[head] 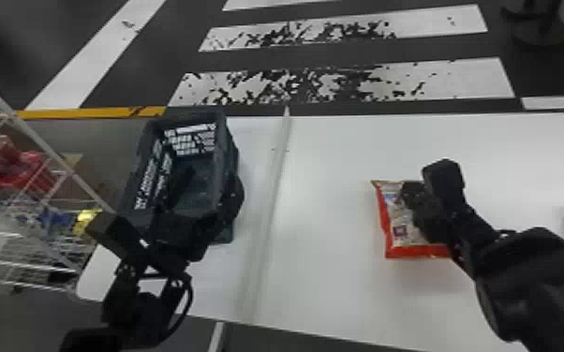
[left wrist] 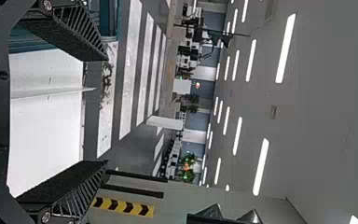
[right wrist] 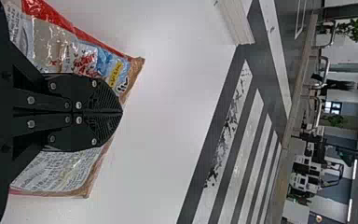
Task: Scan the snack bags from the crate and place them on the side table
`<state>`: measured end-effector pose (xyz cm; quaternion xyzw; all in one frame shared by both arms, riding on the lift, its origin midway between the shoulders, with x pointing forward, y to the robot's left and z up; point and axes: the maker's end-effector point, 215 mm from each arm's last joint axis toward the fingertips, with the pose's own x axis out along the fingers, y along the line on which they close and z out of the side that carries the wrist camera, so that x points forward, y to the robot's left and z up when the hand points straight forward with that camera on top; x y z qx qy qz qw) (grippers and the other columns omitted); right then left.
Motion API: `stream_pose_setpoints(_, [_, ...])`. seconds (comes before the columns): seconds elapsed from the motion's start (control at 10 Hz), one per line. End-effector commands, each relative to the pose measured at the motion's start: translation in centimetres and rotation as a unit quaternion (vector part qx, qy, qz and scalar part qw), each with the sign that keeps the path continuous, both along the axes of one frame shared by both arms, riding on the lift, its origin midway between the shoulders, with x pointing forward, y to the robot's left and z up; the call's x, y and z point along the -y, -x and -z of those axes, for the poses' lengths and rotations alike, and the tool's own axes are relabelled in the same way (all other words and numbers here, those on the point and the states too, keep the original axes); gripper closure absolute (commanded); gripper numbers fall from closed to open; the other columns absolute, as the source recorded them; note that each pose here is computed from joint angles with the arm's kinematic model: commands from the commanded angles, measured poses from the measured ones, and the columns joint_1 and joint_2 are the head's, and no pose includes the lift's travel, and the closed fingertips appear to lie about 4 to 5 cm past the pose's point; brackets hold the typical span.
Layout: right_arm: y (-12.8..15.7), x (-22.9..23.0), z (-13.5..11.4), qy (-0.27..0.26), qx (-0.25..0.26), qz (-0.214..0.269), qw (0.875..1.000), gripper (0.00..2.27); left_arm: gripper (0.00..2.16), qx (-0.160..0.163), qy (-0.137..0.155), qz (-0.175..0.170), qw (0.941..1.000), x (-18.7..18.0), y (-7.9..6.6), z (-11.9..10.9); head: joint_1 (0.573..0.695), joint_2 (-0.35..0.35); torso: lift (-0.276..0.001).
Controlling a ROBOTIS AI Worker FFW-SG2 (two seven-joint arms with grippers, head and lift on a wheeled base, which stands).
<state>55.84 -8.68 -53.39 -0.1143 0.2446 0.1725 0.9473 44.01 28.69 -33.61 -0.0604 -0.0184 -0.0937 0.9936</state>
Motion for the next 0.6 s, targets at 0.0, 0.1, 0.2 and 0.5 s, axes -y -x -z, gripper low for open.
stream_pose_setpoints(0.0, [0.4,0.4,1.8,0.003,-0.01,0.0,1.0,2.24,0.09,-0.001,0.0,0.001,1.0,0.1,-0.1,0.2,0.695,0.22,-0.081])
stream_pose_setpoints(0.1, [0.6,0.5,2.4,0.004,-0.015,0.0,1.0,2.24,0.09,0.0,0.002,0.003,1.0,0.4,-0.3,0.1,0.695,0.216,-0.081])
stream_pose_setpoints(0.2, [0.7,0.7,2.5,0.004,-0.017,0.0,1.0,2.24,0.09,-0.001,0.005,0.008,1.0,0.9,-0.3,0.2,0.695,0.215,-0.081])
stream_pose_setpoints(0.5, [0.5,0.7,-2.7,-0.036,0.018,0.01,0.999,2.24,0.09,-0.002,0.004,0.01,0.9999,1.1,-0.3,0.3,0.695,0.198,-0.081])
